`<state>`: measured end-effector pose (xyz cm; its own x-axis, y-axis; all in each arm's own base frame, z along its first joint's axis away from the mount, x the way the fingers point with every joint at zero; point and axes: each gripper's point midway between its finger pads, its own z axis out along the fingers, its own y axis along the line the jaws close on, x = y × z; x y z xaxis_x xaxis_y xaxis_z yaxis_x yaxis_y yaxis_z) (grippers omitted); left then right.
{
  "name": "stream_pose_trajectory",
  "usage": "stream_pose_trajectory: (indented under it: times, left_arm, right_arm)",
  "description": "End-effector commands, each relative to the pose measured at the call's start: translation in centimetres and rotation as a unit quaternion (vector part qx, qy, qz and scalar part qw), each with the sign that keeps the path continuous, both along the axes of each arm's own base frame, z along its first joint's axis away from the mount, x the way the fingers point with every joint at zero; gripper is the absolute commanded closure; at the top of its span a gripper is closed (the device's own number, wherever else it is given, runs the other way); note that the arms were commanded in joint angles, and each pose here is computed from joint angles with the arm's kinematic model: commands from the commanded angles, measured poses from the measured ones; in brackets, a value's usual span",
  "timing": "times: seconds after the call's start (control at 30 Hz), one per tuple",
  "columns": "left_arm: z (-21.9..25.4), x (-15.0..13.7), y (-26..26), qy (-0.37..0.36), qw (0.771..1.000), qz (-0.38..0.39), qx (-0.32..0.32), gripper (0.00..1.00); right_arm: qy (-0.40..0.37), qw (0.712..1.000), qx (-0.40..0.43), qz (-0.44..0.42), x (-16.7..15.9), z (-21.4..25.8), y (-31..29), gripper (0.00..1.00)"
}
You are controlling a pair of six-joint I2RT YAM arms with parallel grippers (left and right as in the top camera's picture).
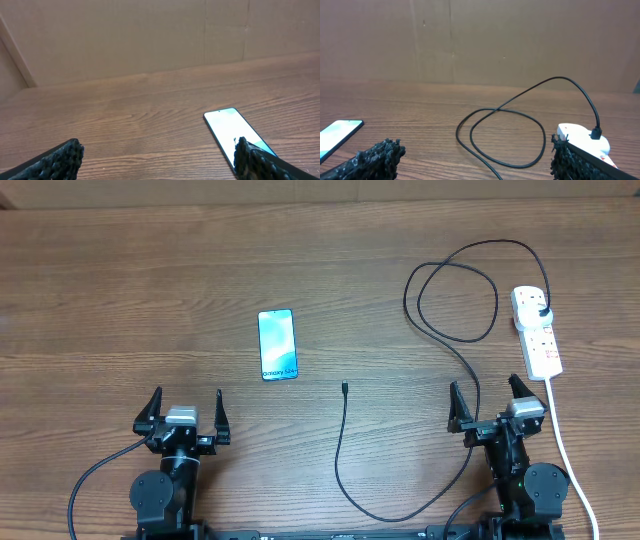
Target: Plug charger to phone and switch on socket
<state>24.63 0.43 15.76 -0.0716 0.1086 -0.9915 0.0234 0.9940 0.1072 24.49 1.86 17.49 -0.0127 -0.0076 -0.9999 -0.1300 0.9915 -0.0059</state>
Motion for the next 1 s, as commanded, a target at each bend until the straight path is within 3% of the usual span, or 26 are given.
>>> stream_pose_trajectory:
  times: [0.0,0.5,0.97]
  left_arm:
    - [0.0,0.0,0.2,-0.002,1.000,0.004,0.010,0.00]
    - [0.6,-0.1,0.4,-0.009,1.000,0.011,-0.018,0.00]
    - [7.0,-1.6,0.7,-0.048,0.998,0.024,-0.031,0.00]
  right_arm:
    - [-0.002,1.000,0.001,0.005,0.0,-0.2,0.2,0.00]
    - [-0.002,1.000,0.001,0.005,0.0,-0.2,0.2,0.00]
    - [-0.002,1.000,0.001,0.005,0.0,-0.2,0.2,0.00]
